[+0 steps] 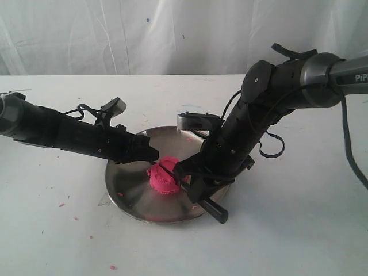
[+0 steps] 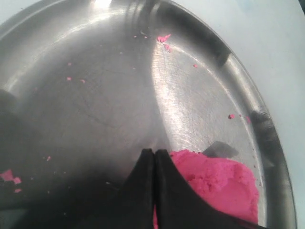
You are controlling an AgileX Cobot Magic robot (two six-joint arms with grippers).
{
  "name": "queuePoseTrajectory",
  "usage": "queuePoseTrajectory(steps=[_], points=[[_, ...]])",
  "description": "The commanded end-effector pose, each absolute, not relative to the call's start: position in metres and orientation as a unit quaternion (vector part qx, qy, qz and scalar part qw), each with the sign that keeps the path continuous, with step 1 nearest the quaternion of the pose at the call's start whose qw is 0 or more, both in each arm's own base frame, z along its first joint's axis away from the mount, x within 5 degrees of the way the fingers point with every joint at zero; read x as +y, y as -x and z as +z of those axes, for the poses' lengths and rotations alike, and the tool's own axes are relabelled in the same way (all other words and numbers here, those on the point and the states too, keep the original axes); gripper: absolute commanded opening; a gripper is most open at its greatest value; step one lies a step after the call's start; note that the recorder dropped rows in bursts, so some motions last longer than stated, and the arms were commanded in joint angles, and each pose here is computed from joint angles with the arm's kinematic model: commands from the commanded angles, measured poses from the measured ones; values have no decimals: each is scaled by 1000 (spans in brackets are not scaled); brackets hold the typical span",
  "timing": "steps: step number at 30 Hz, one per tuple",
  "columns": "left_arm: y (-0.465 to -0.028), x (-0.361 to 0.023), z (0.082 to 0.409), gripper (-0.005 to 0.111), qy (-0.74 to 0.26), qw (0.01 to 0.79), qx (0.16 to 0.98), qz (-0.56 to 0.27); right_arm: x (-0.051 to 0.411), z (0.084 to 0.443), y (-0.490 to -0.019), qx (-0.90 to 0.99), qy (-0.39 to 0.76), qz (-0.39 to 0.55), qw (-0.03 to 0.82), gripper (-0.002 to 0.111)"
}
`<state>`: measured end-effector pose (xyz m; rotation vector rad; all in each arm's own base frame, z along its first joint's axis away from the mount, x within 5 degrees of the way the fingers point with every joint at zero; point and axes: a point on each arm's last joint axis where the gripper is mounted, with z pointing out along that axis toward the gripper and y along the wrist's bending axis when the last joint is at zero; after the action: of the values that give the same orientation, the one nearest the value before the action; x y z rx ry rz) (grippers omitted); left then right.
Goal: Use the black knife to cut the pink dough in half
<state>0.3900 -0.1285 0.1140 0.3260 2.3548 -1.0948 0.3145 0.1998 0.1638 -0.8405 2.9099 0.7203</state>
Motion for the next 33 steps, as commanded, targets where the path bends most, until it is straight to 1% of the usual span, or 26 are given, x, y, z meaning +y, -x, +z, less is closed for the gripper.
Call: queuePoseTrajectory(steps=[1, 8, 17, 26, 33], points=[[-387, -130, 107, 0, -121, 245, 869, -412, 200, 168, -317, 935, 267, 232, 27, 0], [-387, -130, 107, 0, -121, 245, 870, -411, 200, 150, -317, 939, 258, 229, -6, 0], [-387, -130, 107, 0, -121, 245, 870, -410, 200, 149, -318, 939, 259, 224, -3, 0], [-387, -130, 107, 0, -121, 245, 870, -410, 200, 136, -318, 941, 257, 220, -21, 0], [-387, -130, 107, 0, -121, 245, 870, -410, 201, 139, -320, 940, 258, 223, -23, 0]])
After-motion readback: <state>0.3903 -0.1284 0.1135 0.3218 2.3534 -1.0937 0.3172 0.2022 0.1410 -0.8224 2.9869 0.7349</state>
